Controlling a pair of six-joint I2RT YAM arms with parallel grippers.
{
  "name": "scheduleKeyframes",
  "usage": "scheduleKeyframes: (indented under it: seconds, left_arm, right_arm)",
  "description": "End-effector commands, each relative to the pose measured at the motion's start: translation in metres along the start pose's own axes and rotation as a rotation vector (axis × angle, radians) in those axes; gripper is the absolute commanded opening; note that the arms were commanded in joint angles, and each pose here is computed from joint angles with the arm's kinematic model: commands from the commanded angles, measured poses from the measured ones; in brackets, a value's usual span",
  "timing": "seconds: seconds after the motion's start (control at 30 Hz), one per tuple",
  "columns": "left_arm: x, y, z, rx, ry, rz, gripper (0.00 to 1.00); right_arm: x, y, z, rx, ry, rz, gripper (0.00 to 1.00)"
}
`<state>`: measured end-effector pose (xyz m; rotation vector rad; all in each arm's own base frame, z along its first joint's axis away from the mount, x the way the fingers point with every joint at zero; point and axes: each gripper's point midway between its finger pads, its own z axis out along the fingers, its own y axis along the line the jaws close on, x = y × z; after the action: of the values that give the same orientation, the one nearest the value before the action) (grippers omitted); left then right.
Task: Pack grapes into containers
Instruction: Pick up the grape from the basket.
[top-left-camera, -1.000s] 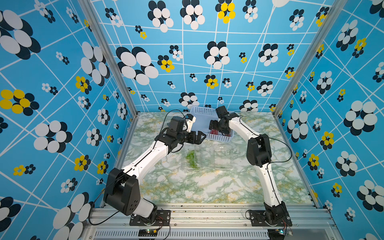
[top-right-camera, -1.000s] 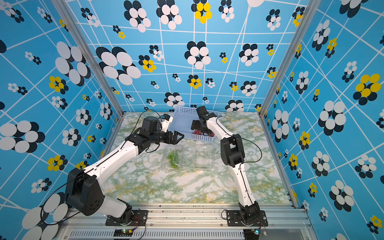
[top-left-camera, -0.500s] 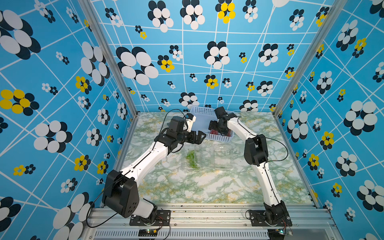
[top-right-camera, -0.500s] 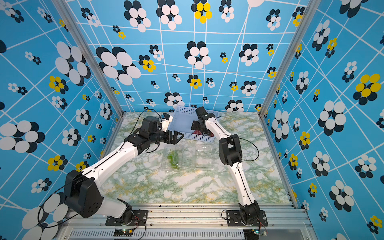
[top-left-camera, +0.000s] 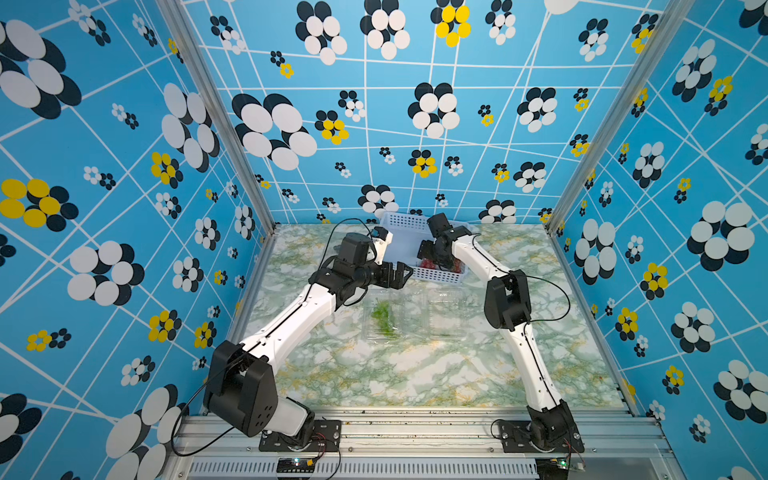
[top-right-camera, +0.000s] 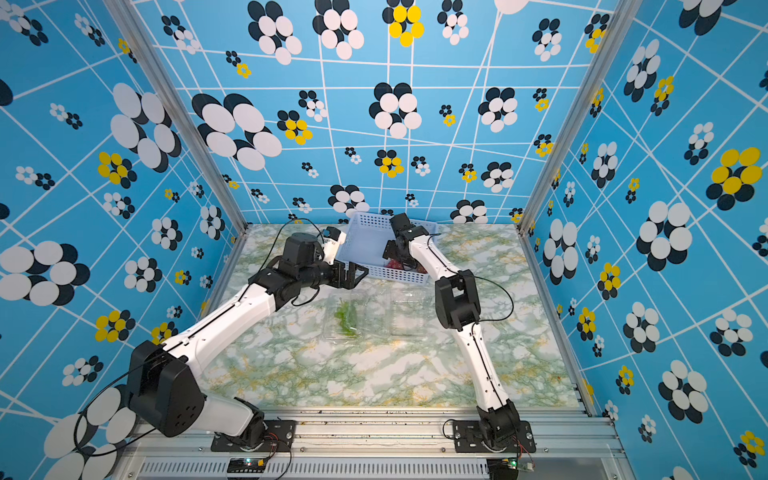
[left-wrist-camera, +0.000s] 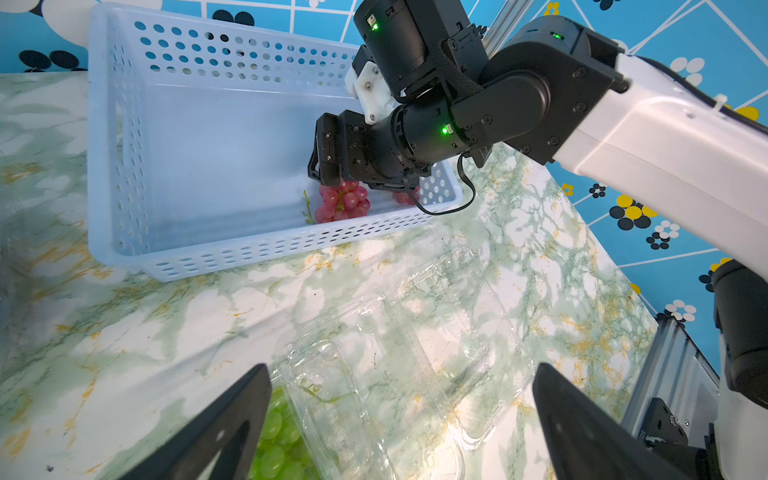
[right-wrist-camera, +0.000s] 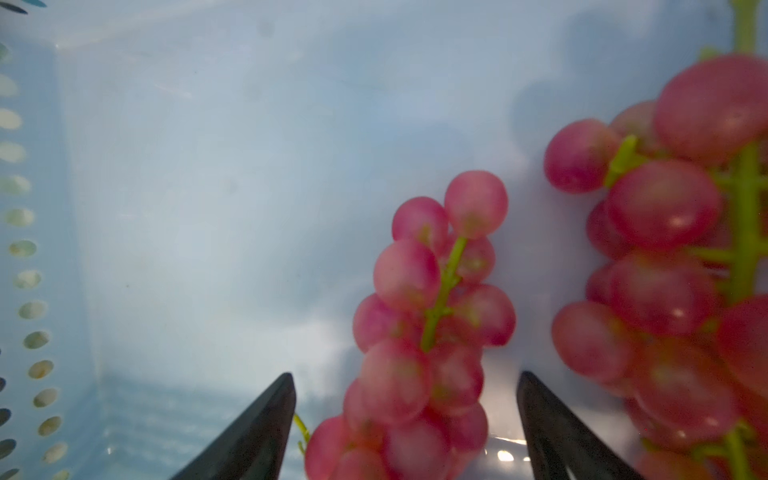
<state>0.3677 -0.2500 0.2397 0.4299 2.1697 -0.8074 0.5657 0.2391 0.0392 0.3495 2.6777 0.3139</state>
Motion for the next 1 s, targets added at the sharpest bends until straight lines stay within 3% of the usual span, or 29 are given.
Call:
scheduleKeyframes:
  seconds: [0.0, 0.2, 0.4, 0.97]
  left_arm:
    - [0.001, -0.004, -0.005, 0.002, -0.007, 0.014, 1.00]
    - [0.002, -0.004, -0.003, 0.002, -0.003, 0.012, 0.99]
    - [0.002, -0.004, -0.002, 0.004, -0.002, 0.010, 1.00]
    - [0.000, -0.017, -0.009, 0.013, -0.017, 0.028, 0.99]
  right_arm:
    - [0.013, -0.005, 0.015, 0.025, 0.044, 0.019, 0.77]
    - [0.015, -0.006, 0.017, 0.026, 0.052, 0.020, 0.49]
    - [0.008, 0.000, 0.001, 0.008, 0.034, 0.007, 0.32]
    - [-0.020, 0.011, -0.078, -0.050, -0.063, -0.029, 0.26]
